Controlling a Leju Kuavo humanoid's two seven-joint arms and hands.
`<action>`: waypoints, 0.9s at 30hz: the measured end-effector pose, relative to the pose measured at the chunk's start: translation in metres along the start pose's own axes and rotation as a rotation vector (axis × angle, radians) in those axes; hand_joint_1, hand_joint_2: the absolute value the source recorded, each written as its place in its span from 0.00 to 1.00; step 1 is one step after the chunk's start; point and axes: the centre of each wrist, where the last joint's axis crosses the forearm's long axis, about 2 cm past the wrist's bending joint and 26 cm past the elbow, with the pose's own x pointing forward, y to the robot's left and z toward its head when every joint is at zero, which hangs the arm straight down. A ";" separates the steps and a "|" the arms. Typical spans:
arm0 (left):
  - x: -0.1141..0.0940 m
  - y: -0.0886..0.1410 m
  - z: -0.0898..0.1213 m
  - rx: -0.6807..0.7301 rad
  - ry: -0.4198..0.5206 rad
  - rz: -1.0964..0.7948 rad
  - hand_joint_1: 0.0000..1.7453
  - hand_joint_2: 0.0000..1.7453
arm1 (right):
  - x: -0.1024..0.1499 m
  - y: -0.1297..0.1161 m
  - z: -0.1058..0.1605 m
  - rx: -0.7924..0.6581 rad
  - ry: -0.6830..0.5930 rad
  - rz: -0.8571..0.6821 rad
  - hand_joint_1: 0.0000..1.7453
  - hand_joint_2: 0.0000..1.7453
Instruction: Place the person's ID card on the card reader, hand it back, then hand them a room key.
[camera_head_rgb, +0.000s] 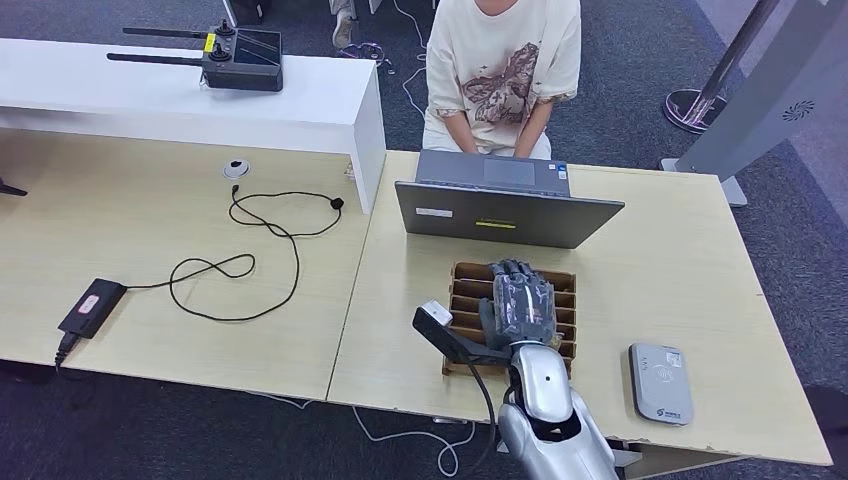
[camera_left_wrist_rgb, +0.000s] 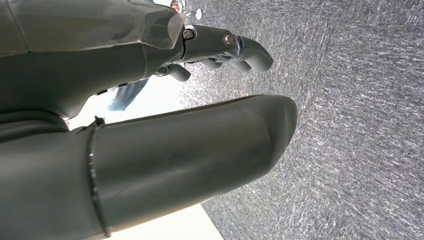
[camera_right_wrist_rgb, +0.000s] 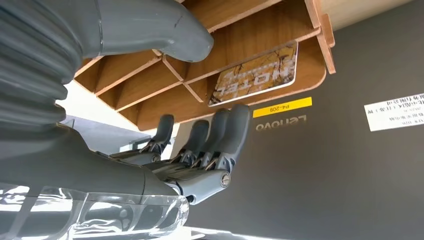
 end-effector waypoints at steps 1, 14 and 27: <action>0.000 0.000 0.000 0.000 0.000 0.000 0.00 0.00 | 0.000 0.000 0.000 0.002 0.000 0.000 0.50 1.00; 0.000 0.000 0.000 0.000 0.003 0.000 0.00 0.00 | 0.002 -0.001 -0.005 0.007 -0.004 0.002 0.64 1.00; 0.000 0.000 0.000 -0.002 0.000 0.001 0.00 0.00 | 0.006 -0.006 -0.010 -0.012 -0.012 -0.002 0.84 1.00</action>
